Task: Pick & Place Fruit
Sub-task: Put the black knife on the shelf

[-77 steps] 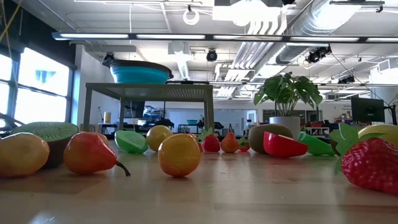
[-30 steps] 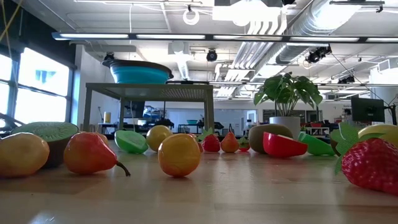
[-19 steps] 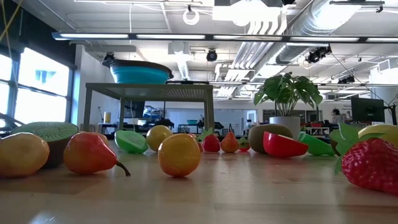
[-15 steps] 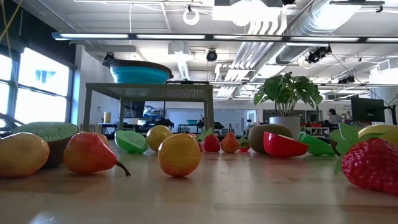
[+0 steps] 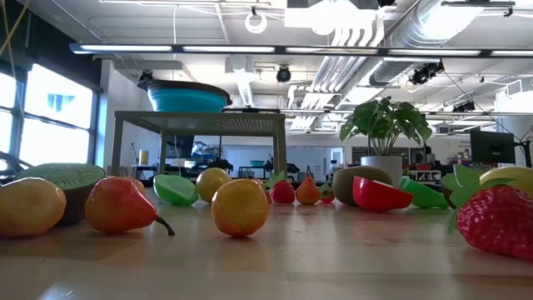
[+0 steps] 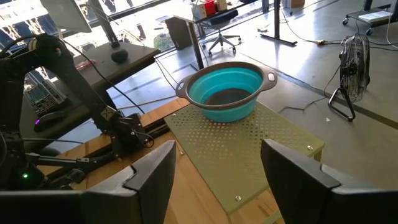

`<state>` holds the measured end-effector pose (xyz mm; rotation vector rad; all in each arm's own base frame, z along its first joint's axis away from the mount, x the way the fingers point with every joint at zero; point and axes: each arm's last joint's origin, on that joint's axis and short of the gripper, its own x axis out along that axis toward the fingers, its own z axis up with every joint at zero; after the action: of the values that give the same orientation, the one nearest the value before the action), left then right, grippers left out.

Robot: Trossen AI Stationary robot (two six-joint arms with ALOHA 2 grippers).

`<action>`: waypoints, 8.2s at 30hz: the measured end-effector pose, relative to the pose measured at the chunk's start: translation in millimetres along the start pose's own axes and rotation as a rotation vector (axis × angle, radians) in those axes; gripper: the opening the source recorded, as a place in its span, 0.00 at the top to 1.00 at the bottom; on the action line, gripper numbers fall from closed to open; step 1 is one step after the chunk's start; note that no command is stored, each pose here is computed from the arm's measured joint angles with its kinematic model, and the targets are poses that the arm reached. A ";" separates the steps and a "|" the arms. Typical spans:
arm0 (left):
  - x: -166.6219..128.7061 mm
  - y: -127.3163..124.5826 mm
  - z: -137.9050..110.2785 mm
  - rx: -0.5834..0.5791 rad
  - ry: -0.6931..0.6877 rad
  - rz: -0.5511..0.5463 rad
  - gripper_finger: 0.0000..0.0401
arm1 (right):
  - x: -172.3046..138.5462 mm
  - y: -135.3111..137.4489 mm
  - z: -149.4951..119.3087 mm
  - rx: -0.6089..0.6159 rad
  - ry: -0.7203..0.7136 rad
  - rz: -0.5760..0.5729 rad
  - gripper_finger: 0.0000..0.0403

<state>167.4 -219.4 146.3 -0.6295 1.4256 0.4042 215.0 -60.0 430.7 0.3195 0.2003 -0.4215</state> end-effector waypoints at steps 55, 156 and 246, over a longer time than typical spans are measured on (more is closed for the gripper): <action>-161.9 70.0 25.7 -0.190 -0.647 -0.544 0.87 | -0.3 3.9 -1.1 0.004 0.042 0.134 0.43; -233.8 32.2 205.4 0.080 -1.280 -0.012 0.87 | 113.9 107.3 -63.0 0.219 -0.094 0.151 0.84; -294.4 93.5 152.7 0.098 -1.401 0.124 0.66 | 225.0 -139.1 -66.5 0.761 0.039 0.016 0.84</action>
<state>194.5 -19.9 425.9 -0.0624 0.1307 0.6738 348.0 -240.1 275.0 1.0757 0.0665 -0.4648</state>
